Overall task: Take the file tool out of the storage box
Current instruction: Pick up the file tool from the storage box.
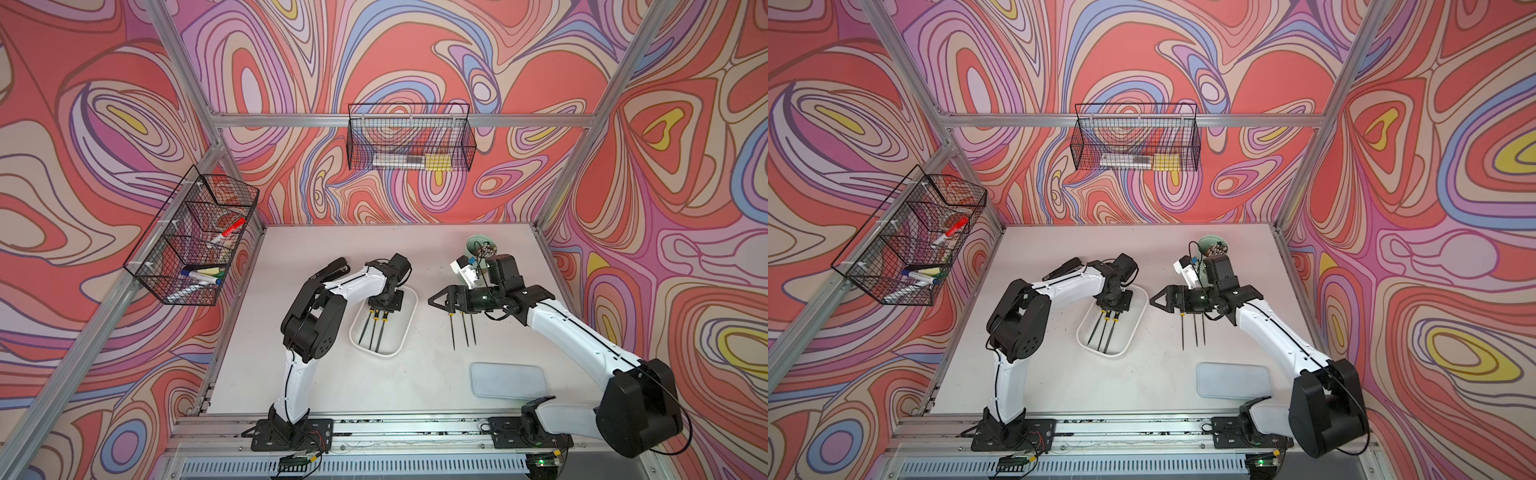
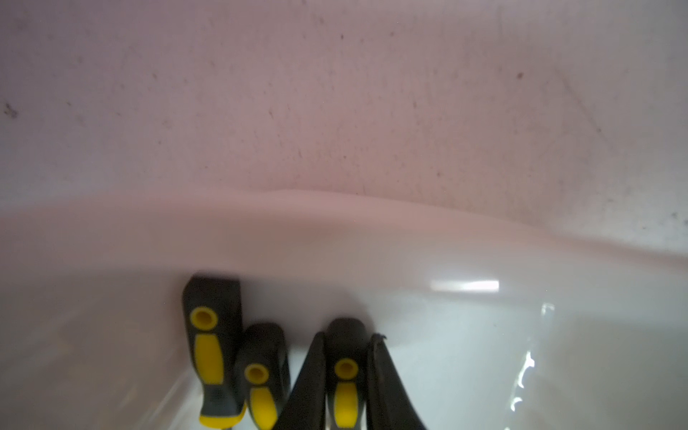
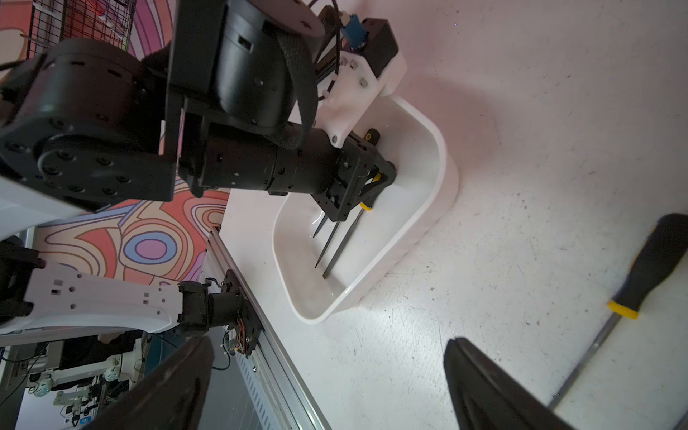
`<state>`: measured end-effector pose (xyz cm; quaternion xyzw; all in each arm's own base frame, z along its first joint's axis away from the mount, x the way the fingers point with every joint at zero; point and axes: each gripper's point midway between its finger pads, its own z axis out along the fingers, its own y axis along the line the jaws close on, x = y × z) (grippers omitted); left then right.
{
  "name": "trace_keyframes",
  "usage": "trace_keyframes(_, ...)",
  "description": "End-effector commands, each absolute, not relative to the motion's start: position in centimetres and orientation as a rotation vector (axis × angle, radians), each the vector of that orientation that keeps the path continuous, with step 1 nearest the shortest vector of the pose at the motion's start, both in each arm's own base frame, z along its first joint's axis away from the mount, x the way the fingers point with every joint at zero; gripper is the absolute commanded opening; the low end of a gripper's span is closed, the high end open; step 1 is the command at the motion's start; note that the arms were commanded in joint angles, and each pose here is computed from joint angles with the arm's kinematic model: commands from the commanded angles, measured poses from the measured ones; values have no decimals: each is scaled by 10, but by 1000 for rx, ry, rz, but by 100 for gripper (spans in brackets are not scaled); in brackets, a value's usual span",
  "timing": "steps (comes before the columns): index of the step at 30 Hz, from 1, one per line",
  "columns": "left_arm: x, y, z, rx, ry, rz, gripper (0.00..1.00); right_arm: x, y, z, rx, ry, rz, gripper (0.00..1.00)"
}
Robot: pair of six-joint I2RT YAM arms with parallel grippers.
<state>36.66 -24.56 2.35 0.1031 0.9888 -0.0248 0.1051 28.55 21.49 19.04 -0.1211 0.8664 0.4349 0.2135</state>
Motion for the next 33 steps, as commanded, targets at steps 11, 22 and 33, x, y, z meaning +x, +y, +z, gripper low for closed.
trace_keyframes(11,392,-263,99,48,2734,-447,8,289,202,203,-192,2252,1157,74)
trace_keyframes(22,395,-285,158,-48,2587,-754,8,295,230,186,-167,2247,1190,59)
trace_keyframes(33,394,-285,177,-68,2549,-791,6,292,280,167,-273,2302,1223,51)
